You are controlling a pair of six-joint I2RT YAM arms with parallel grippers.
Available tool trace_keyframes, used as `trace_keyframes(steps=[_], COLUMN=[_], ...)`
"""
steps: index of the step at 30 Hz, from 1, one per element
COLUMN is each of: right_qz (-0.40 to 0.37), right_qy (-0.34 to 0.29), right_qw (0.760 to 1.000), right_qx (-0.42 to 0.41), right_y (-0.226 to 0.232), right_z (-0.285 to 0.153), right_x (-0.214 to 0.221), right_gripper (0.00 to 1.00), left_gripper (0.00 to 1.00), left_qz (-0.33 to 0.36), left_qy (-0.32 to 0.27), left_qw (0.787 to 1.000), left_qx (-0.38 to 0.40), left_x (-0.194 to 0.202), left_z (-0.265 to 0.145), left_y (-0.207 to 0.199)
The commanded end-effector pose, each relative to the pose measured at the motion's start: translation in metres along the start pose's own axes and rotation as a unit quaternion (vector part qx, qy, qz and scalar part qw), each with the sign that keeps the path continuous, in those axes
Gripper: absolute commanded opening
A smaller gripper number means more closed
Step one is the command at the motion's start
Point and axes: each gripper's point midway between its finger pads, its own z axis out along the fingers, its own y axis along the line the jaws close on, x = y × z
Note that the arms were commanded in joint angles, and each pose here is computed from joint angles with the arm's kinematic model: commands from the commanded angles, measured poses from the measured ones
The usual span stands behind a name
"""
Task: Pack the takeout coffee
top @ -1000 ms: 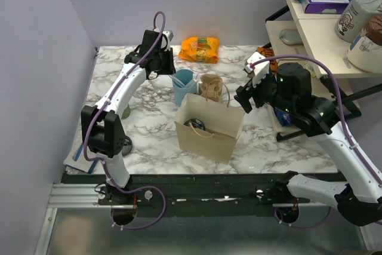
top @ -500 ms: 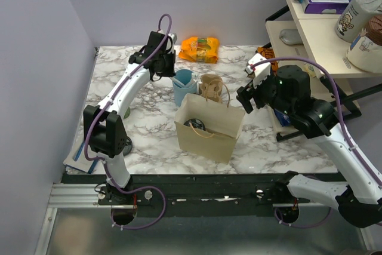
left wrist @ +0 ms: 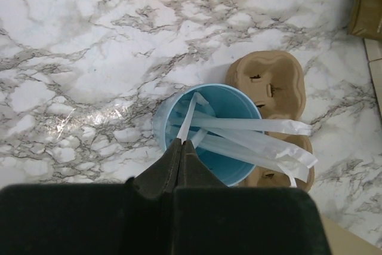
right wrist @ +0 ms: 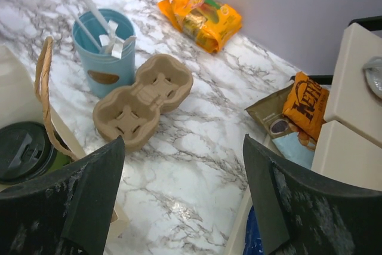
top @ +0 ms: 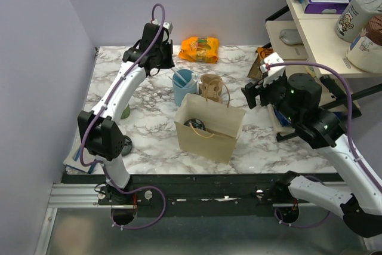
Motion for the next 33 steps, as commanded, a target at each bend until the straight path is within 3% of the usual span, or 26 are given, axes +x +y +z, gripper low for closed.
trace_keyframes(steps=[1,5,14,19,23,24,27,33], right_qz=[0.026,0.037,0.079,0.083,0.087,0.086,0.085,0.085], right_qy=[-0.076,-0.12,-0.14,-0.163,-0.173,-0.175,-0.175,-0.178], right_qw=[0.995,0.99,0.98,0.978,0.977,0.977,0.978,0.978], right_qx=[0.053,0.06,0.12,0.101,0.09,0.085,0.081,0.068], right_y=[-0.02,-0.023,-0.041,-0.033,-0.03,-0.028,-0.026,-0.021], right_z=[-0.012,-0.02,-0.027,-0.031,-0.039,-0.039,-0.041,-0.039], right_x=[-0.021,-0.032,-0.026,-0.024,-0.023,-0.024,-0.018,-0.019], right_gripper=[0.88,0.89,0.89,0.89,0.89,0.89,0.89,0.89], left_gripper=[0.0,0.0,0.0,0.0,0.0,0.0,0.0,0.0], left_qz=[-0.012,-0.024,-0.03,-0.016,0.016,0.033,0.049,0.073], left_qy=[-0.089,-0.118,-0.197,-0.246,-0.24,-0.242,-0.212,-0.162], left_qw=[0.996,0.993,0.98,0.968,0.96,0.95,0.939,0.932], left_qx=[0.011,-0.001,0.001,0.053,0.143,0.194,0.268,0.316], left_x=[-0.047,-0.058,-0.092,-0.099,-0.075,-0.062,-0.029,0.008], left_z=[-0.061,-0.096,-0.213,-0.286,-0.323,-0.346,-0.358,-0.358], left_y=[-0.017,-0.016,-0.026,-0.045,-0.073,-0.088,-0.107,-0.116])
